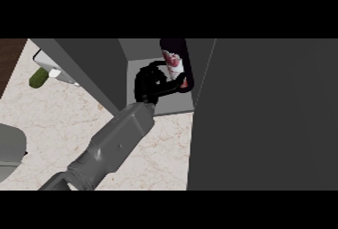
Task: Pick up the wine, place it into the cabinet and close the cabinet
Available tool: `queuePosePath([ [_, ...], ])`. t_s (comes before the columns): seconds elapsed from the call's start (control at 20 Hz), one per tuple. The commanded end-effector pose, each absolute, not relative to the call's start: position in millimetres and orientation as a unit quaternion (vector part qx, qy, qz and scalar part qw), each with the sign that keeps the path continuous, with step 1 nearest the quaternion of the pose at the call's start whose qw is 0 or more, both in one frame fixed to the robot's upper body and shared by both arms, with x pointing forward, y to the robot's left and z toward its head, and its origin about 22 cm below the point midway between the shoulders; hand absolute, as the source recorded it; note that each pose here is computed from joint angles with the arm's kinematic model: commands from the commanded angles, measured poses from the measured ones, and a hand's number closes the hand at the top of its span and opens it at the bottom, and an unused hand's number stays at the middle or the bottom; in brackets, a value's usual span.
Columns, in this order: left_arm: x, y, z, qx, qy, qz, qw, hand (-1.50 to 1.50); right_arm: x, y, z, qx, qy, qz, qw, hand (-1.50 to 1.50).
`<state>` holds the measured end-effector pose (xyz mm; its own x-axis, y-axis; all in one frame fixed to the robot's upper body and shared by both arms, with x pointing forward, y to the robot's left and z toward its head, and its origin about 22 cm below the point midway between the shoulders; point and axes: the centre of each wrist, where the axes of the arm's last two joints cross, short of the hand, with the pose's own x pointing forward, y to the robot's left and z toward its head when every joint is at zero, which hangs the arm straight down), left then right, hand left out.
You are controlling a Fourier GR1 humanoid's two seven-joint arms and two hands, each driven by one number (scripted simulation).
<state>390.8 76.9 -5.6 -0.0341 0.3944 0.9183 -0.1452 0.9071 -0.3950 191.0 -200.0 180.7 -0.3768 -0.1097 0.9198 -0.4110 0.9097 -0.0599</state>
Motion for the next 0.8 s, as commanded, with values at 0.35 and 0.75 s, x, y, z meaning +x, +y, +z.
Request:
queuePosePath([
  [0.35, 388.1, 69.8, -1.8, -0.082, -0.691, 0.259, 0.670, -1.50, 187.9, -203.2, 179.5, 0.168, -0.817, 0.142, 0.533, -1.50],
  [0.75, 394.4, 66.4, 5.4, -0.052, -0.689, 0.244, 0.680, -1.50, 183.8, -201.6, 177.9, 0.164, -0.819, 0.135, 0.533, -1.50],
])
